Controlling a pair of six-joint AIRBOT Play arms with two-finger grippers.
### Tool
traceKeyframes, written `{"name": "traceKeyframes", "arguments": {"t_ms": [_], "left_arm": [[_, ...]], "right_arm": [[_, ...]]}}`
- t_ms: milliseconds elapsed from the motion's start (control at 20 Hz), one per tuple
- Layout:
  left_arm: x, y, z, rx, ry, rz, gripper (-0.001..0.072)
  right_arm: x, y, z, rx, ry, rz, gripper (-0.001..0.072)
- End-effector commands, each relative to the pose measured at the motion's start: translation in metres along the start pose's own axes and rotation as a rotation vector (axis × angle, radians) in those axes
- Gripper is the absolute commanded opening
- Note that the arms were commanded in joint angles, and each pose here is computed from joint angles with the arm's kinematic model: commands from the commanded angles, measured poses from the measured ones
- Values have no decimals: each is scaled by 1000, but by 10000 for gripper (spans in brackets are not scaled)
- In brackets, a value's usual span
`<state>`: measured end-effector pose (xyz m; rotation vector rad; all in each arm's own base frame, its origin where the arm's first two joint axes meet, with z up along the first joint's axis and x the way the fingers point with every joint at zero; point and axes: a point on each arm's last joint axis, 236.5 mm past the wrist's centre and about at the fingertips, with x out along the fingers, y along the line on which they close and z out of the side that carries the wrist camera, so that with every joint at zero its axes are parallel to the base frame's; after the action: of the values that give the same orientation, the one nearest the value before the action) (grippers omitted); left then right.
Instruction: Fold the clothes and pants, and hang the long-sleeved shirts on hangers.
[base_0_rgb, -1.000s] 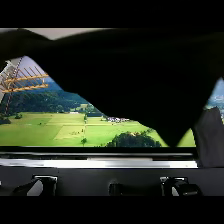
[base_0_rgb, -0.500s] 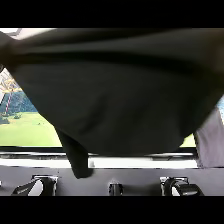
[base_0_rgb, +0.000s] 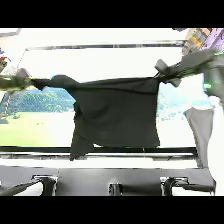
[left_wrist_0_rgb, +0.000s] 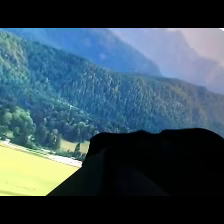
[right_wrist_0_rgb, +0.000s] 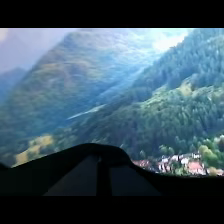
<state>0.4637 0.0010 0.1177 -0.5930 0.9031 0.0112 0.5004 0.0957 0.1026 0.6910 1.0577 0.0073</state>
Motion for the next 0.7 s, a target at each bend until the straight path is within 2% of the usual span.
{"name": "traceKeyframes", "arguments": {"t_ms": [0, 50, 200, 250, 300, 350, 400, 450, 650], "left_arm": [[118, 15, -49, -10, 150, 33, 18], [139, 18, -64, -11, 190, 44, 18], [171, 16, -101, -52, 298, 32, 20], [173, 15, -105, -66, 311, 26, 28], [172, 15, -105, -68, 314, 25, 119], [168, 17, -103, -66, 317, 26, 255], [160, 20, -97, -60, 326, 25, 432], [150, 25, -91, -52, 338, 23, 520], [86, 55, -78, 28, 424, 11, 535]], "right_arm": [[115, -25, -1, 158, 75, 33, 32], [131, -26, -4, 197, 89, 51, 39], [154, -32, -18, 252, 149, 60, 152], [153, -32, -21, 232, 161, 58, 168], [147, -31, -23, 198, 183, 67, 252], [136, -30, -25, 128, 213, 84, 421], [120, -28, -27, 38, 246, 107, 554], [101, -34, -28, -42, 274, 109, 613], [4, -89, -13, -247, 283, -2, 604]]}}
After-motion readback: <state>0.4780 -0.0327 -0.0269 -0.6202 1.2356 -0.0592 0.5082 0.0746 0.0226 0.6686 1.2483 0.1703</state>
